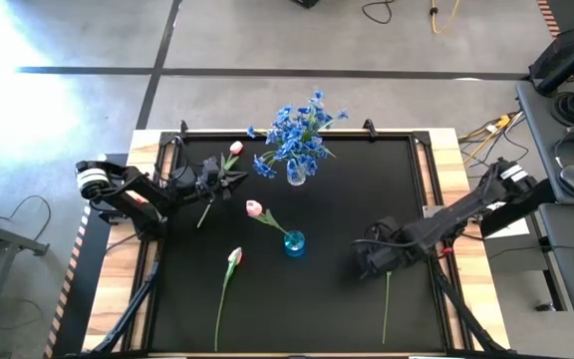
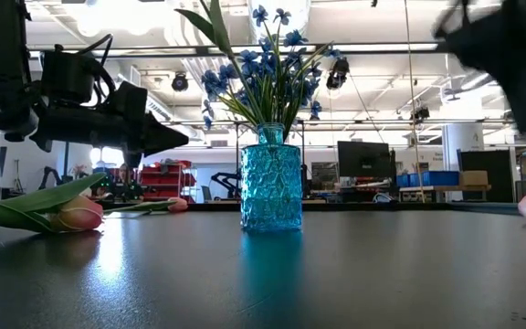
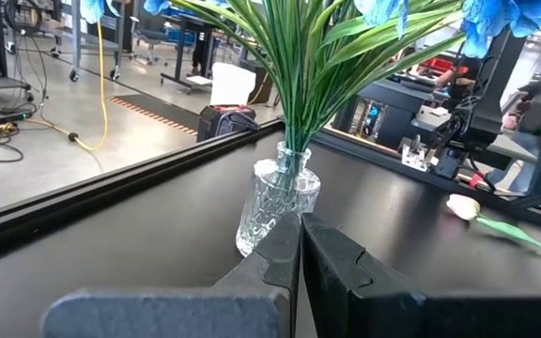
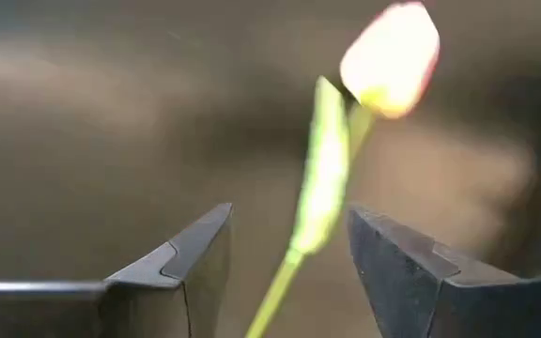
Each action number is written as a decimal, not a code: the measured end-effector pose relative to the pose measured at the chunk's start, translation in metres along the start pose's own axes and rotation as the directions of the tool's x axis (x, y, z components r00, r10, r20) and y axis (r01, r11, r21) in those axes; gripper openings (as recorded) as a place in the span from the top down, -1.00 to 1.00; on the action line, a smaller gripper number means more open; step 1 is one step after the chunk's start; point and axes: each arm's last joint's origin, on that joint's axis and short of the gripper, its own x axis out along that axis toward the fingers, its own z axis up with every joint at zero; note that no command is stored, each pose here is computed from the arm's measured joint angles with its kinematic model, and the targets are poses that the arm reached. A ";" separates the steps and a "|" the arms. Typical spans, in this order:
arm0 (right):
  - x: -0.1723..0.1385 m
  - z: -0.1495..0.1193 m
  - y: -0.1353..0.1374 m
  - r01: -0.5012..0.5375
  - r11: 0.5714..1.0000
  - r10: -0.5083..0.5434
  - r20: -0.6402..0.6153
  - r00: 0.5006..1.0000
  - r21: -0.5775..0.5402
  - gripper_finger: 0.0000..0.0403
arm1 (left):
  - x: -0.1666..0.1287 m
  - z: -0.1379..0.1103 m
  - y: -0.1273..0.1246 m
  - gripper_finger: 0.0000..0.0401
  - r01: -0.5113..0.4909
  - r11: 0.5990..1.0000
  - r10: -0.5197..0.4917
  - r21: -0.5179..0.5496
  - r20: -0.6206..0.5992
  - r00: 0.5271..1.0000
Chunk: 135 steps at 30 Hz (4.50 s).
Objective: Sort flowers into vase by color
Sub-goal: Put the bottom right pink tulip into the blue vase
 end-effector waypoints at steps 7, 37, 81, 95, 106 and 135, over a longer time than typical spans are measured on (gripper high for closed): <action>0.037 -0.001 -0.014 0.044 0.994 -0.037 -0.076 0.996 0.097 0.00 | 0.000 0.000 0.000 1.00 0.000 1.000 0.000 -0.003 -0.002 1.000; 0.039 0.012 0.004 -0.177 0.977 0.195 0.171 0.966 -0.117 0.93 | 0.000 -0.001 0.000 1.00 -0.001 1.000 0.000 -0.013 -0.008 1.000; -0.118 0.058 0.107 -0.135 0.694 0.716 0.697 0.029 -0.707 0.94 | 0.001 0.000 0.000 1.00 0.001 1.000 -0.001 -0.012 -0.002 1.000; -0.113 0.063 0.125 -0.046 0.689 0.725 0.688 0.030 -0.723 0.94 | 0.001 0.000 0.000 1.00 -0.001 1.000 0.001 -0.013 -0.009 1.000; -0.129 0.063 0.126 -0.067 0.692 0.722 0.691 0.036 -0.719 0.94 | 0.001 0.000 0.000 1.00 -0.001 1.000 0.001 -0.013 -0.009 1.000; -0.045 0.066 0.172 0.185 0.728 0.633 0.750 0.191 -0.661 0.50 | 0.001 0.000 0.000 1.00 -0.001 1.000 0.001 -0.012 -0.009 1.000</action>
